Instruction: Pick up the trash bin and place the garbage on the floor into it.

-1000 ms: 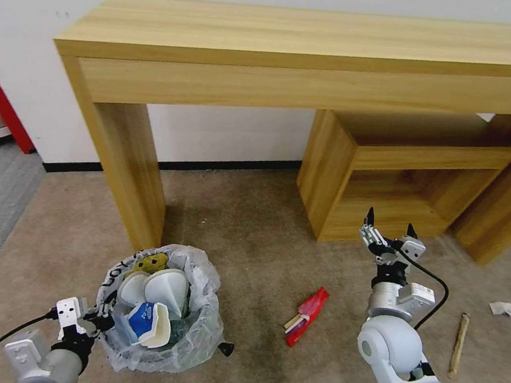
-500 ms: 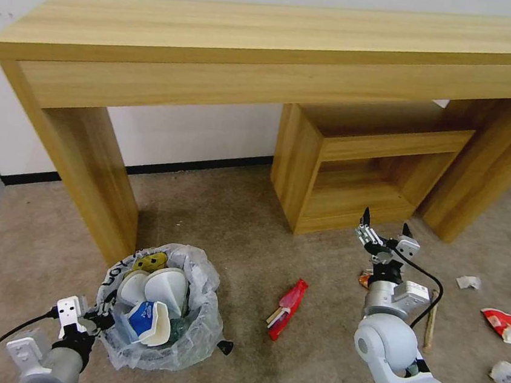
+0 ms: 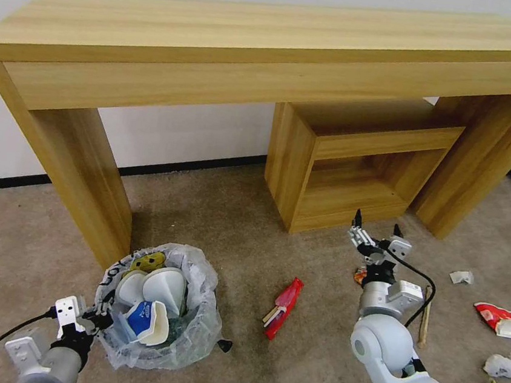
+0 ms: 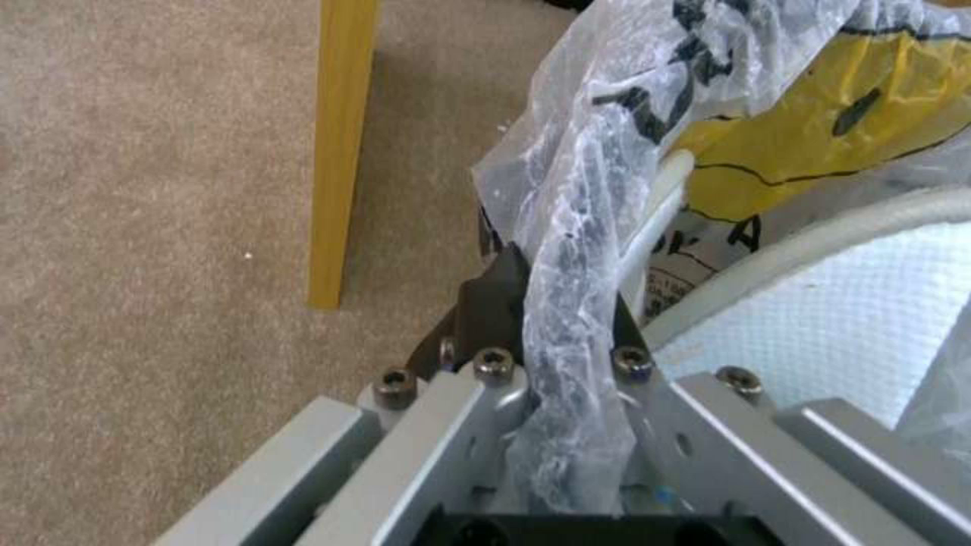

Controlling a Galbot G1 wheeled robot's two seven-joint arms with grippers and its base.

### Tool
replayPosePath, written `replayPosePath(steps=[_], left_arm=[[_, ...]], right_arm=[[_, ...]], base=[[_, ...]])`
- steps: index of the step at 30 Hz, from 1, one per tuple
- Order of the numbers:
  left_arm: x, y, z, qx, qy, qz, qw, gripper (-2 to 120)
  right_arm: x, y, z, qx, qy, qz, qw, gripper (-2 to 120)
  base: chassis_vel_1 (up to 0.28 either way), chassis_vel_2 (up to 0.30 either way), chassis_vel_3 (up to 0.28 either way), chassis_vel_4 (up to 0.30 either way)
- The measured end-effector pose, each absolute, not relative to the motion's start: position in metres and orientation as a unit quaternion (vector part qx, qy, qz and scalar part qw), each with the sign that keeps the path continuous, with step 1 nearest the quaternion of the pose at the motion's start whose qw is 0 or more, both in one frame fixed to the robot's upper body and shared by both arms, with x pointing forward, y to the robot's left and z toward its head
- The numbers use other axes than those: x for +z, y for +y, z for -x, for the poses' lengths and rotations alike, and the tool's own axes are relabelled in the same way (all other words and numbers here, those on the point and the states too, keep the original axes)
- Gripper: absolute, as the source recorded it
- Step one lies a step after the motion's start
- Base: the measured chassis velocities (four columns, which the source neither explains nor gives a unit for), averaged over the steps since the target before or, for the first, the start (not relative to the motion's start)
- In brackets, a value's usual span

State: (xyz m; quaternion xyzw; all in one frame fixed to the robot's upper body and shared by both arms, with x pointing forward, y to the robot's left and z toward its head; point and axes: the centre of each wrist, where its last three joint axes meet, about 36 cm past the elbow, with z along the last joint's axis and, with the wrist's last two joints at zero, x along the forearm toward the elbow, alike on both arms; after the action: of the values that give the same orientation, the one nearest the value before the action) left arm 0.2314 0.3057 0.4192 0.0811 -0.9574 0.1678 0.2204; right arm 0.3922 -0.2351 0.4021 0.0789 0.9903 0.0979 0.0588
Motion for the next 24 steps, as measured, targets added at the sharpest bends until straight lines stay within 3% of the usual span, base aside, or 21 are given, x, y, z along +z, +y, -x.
replayPosePath(steps=[2,4,5,8,15,19,24], left_arm=[[0.42,0.306,-0.231,0.167,-0.957,-0.082,0.221,1],[0.42,0.306,-0.23,0.168,-0.957,-0.082,0.22,1],[0.42,0.306,-0.23,0.168,-0.957,-0.082,0.22,1],[0.42,0.305,-0.229,0.17,-0.957,-0.084,0.218,1],[0.42,0.306,-0.229,0.171,-0.958,-0.089,0.214,1],[0.417,0.306,-0.23,0.174,-0.957,-0.093,0.213,1],[0.414,0.305,-0.231,0.177,-0.956,-0.095,0.214,1]], right_arm=[[0.403,-0.231,-0.391,0.103,0.992,-0.059,0.029,100],[0.406,-0.218,-0.396,0.15,0.987,-0.037,-0.051,100],[0.406,-0.218,-0.396,0.15,0.987,-0.037,-0.051,100],[0.402,-0.192,-0.405,0.193,0.962,-0.037,-0.189,100],[0.374,-0.157,-0.406,0.175,0.939,-0.07,-0.289,100],[0.318,-0.149,-0.405,0.123,0.921,-0.096,-0.356,100],[0.278,-0.139,-0.408,0.094,0.906,-0.107,-0.398,100]], base=[[0.0,0.0,0.0,0.0],[0.0,0.0,0.0,0.0],[0.0,0.0,0.0,0.0],[0.0,0.0,0.0,0.0],[0.0,0.0,0.0,0.0],[0.0,0.0,0.0,0.0],[0.0,0.0,0.0,0.0]])
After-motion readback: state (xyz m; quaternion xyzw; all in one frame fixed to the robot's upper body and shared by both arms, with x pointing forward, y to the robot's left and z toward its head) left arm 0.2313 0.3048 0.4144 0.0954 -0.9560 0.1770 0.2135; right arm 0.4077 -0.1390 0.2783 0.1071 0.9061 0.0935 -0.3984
